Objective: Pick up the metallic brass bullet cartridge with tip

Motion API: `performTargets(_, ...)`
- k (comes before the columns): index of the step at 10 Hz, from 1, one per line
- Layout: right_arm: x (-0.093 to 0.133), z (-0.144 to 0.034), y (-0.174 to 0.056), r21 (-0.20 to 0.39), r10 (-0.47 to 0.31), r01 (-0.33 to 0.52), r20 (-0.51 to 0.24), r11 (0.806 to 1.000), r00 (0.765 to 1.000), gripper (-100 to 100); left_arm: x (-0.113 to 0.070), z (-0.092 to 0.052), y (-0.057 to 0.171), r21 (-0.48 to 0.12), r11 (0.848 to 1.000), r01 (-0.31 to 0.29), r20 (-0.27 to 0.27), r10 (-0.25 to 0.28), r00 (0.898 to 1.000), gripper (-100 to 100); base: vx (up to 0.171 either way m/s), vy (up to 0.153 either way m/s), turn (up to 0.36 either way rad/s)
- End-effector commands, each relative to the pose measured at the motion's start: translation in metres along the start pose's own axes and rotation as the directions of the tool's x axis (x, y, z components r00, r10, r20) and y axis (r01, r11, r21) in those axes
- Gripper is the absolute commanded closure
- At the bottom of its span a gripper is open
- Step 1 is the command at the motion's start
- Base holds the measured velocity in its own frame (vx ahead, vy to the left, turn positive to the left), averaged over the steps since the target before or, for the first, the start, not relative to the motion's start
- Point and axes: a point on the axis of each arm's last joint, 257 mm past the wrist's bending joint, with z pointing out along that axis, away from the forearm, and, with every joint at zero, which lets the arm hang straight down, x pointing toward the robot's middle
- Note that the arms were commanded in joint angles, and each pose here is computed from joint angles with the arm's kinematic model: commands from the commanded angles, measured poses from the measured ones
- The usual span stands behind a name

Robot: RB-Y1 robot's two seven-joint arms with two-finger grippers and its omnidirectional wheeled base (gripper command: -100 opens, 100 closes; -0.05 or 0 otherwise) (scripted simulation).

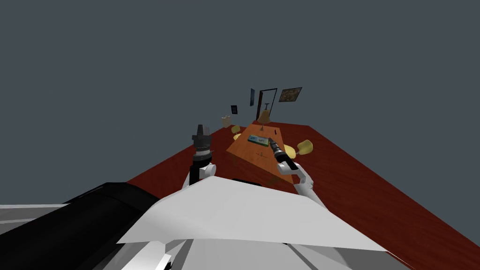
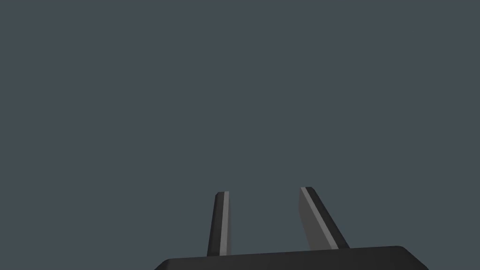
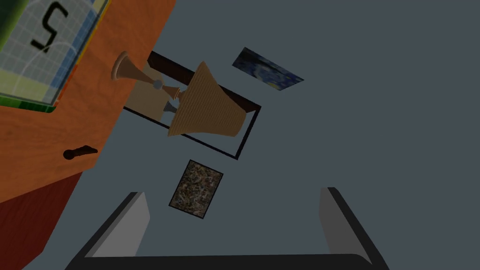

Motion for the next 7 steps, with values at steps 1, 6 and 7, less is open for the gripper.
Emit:
performTargets(1,0.005,0.003,-0.024,0.057,-0.022,0.023,-0.02,0.998,1.0,-100,0.0,0.0,0.0,0.0,1.0,0.0,0.0,0.0,1.0,0,0.001,0.009,0.094)
performTargets(6,0.008,0.019,-0.084,0.217,-0.137,0.158,-0.11,0.963,0.984,-100,0.0,0.0,0.0,0.0,1.0,0.0,0.0,0.0,1.0,0,0.002,0.017,0.139)
performTargets(7,0.01,0.015,-0.101,0.252,-0.133,0.16,-0.122,0.954,0.984,-100,0.0,0.0,0.0,0.0,1.0,0.0,0.0,0.0,1.0,0,0.007,0.014,0.086)
